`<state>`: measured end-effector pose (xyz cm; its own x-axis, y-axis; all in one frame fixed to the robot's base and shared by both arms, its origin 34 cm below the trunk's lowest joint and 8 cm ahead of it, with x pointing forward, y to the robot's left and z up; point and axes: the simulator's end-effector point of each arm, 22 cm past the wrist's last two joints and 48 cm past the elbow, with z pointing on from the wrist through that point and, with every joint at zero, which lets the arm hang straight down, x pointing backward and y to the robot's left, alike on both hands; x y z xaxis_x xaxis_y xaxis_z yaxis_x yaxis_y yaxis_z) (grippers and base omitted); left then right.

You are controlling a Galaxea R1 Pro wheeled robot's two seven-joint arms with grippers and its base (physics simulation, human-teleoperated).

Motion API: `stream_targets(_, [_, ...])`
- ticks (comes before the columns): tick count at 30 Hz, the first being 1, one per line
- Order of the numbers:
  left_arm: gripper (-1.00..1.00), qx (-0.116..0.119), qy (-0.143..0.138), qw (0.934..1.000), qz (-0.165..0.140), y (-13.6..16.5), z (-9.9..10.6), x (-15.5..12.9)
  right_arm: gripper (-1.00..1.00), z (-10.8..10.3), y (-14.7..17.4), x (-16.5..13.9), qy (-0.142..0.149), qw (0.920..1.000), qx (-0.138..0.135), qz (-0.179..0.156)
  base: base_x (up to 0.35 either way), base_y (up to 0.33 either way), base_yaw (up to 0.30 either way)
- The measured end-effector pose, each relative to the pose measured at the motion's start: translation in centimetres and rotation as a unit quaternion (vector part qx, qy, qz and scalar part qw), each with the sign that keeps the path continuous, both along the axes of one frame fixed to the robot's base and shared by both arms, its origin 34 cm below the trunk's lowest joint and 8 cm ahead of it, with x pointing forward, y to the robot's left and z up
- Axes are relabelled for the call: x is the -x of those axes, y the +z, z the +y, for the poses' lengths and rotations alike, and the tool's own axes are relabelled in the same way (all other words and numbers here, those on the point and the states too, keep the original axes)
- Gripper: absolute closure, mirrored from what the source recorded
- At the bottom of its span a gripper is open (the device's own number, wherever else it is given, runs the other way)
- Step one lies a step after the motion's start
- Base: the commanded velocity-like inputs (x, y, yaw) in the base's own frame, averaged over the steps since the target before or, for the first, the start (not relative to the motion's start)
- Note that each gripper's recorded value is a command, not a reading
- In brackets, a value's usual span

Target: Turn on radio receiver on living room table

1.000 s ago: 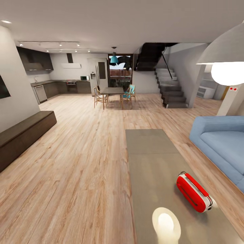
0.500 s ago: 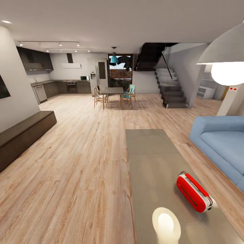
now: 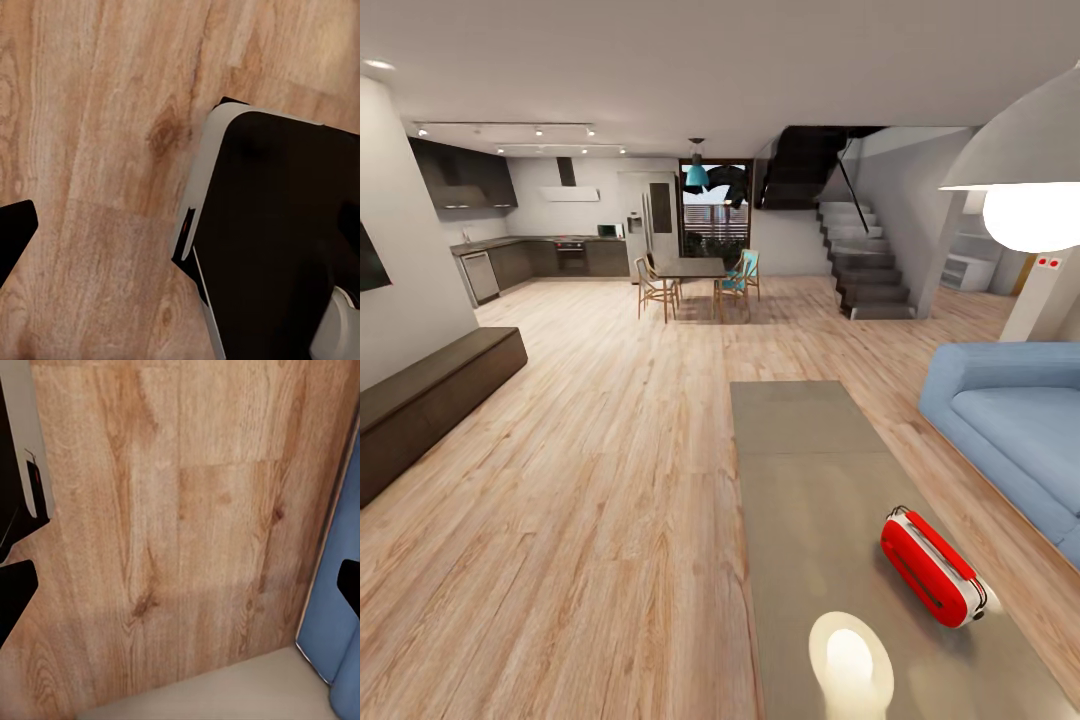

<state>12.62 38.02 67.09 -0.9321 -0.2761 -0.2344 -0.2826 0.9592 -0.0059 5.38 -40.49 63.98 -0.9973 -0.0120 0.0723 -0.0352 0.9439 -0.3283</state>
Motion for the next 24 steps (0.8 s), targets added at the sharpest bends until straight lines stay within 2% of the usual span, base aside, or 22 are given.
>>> stream_targets(10, [-1.0, -0.008, 0.002, 1.0, 0.002, 0.1, 0.6, 0.1, -1.0, 0.0, 0.0, 0.0, -0.001, 1.0, 0.0, 0.0, 0.0, 0.0, 0.0])
stream_targets(15, [-1.0, -0.02, 0.014, 0.9997, 0.005, 0.4, 2.3, 0.8, -1.0, 0.0, 0.0, 0.0, -0.001, 1.0, 0.0, 0.0, 0.0, 0.0, 0.0])
stream_targets(19, [-1.0, -0.027, 0.033, 0.9991, 0.006, 0.7, 4.1, 2.6, -1.0, 0.0, 0.0, 0.1, -0.002, 1.0, -0.001, 0.0, 0.0, 0.0, 0.0])
stream_targets(21, [-1.0, -0.024, 0.034, 0.9991, 0.0, 0.6, 5.1, 3.2, -1.0, 0.1, 0.0, 0.2, -0.002, 1.0, -0.001, 0.001, 0.0, 0.0, 0.0])
stream_targets(24, [-1.0, -0.016, 0.031, 0.9994, -0.002, 0.5, 5.3, 4.0, -1.0, 0.6, -0.1, 0.8, -0.002, 0.9999, -0.011, 0.005, 0.0, 0.0, 0.0])
